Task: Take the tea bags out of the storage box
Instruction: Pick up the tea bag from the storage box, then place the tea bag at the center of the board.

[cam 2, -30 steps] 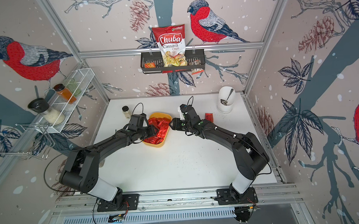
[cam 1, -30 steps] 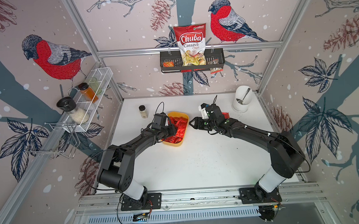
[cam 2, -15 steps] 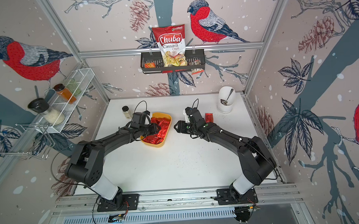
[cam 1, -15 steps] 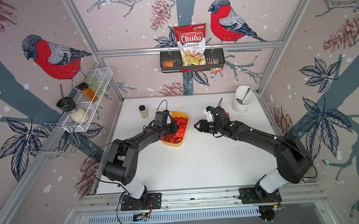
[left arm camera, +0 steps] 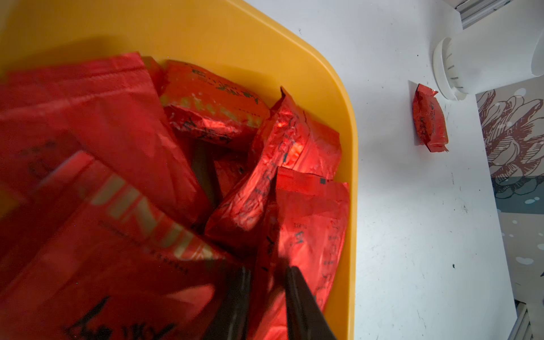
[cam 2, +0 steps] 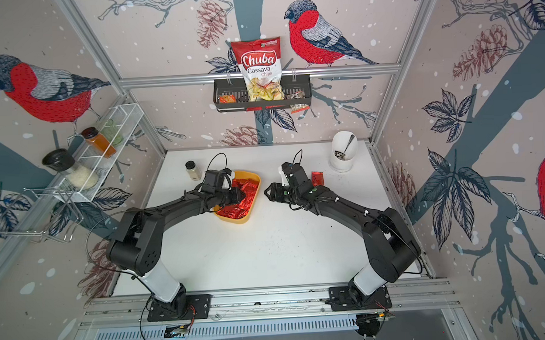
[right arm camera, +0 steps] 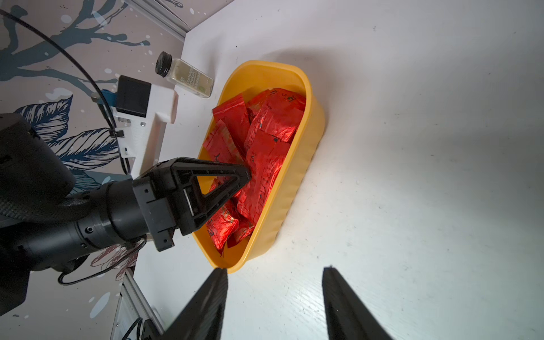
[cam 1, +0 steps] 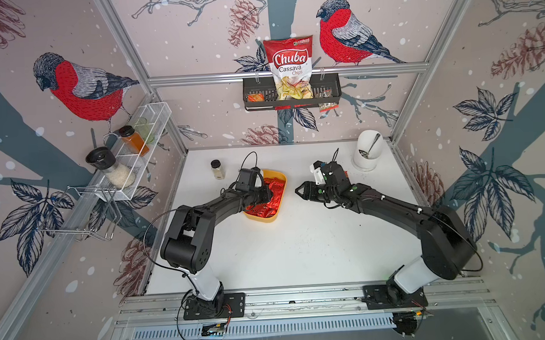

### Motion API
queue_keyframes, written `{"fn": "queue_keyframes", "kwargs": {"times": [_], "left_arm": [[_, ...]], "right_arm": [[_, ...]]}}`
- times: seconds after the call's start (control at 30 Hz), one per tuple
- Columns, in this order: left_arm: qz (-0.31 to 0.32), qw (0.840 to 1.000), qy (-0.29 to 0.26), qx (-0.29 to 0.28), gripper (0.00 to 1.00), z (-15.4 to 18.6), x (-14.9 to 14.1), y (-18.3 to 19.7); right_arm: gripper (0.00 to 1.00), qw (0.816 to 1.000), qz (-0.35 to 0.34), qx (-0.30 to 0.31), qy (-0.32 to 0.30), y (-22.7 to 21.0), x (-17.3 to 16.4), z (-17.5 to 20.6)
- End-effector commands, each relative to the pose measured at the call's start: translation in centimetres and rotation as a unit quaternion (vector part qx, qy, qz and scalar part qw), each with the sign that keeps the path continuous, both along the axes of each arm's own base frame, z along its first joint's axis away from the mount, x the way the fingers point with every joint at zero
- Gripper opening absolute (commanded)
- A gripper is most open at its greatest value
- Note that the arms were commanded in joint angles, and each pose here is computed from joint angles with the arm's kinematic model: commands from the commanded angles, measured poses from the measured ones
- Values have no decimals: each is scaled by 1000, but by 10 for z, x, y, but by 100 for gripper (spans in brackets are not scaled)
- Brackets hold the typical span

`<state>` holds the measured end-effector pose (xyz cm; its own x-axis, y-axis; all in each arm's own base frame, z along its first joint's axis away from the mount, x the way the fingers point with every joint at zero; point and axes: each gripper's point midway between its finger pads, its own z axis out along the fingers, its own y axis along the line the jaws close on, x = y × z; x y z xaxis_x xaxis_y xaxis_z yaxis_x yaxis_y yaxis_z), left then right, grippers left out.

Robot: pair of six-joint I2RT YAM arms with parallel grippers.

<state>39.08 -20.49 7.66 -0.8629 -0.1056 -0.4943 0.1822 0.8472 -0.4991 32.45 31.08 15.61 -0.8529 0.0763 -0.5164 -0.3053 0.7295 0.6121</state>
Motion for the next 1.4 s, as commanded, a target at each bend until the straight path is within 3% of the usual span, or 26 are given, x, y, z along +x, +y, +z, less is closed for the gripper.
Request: {"fn": "queue_keyframes", "kwargs": {"times": [0.0, 0.2, 0.53, 0.73, 0.87, 1.07, 1.37], "left_arm": [[-14, 1000, -11, -2, 21, 3, 1, -6], [-20, 1000, -22, -5, 0, 17, 5, -13], [9, 999, -47, 15, 0, 57, 6, 2], [9, 997, -66, -33, 0, 101, 2, -9], [-8, 995, -67, -74, 0, 114, -3, -51], [-34, 994, -47, -97, 0, 105, -5, -141], [-12, 995, -25, -100, 0, 65, 39, -205]], "right_arm": [[57, 1000, 7, 2, -8, 1, -1, 3], [57, 1000, 5, 2, -8, -1, -1, 3], [57, 1000, 1, 8, -22, -6, -1, 17], [57, 999, -21, 10, -39, -31, 4, 33], [57, 997, -53, 12, -48, -67, 11, 42], [57, 992, -108, 20, -64, -130, 11, 57], [60, 983, -163, 28, -81, -185, -9, 61]]}}
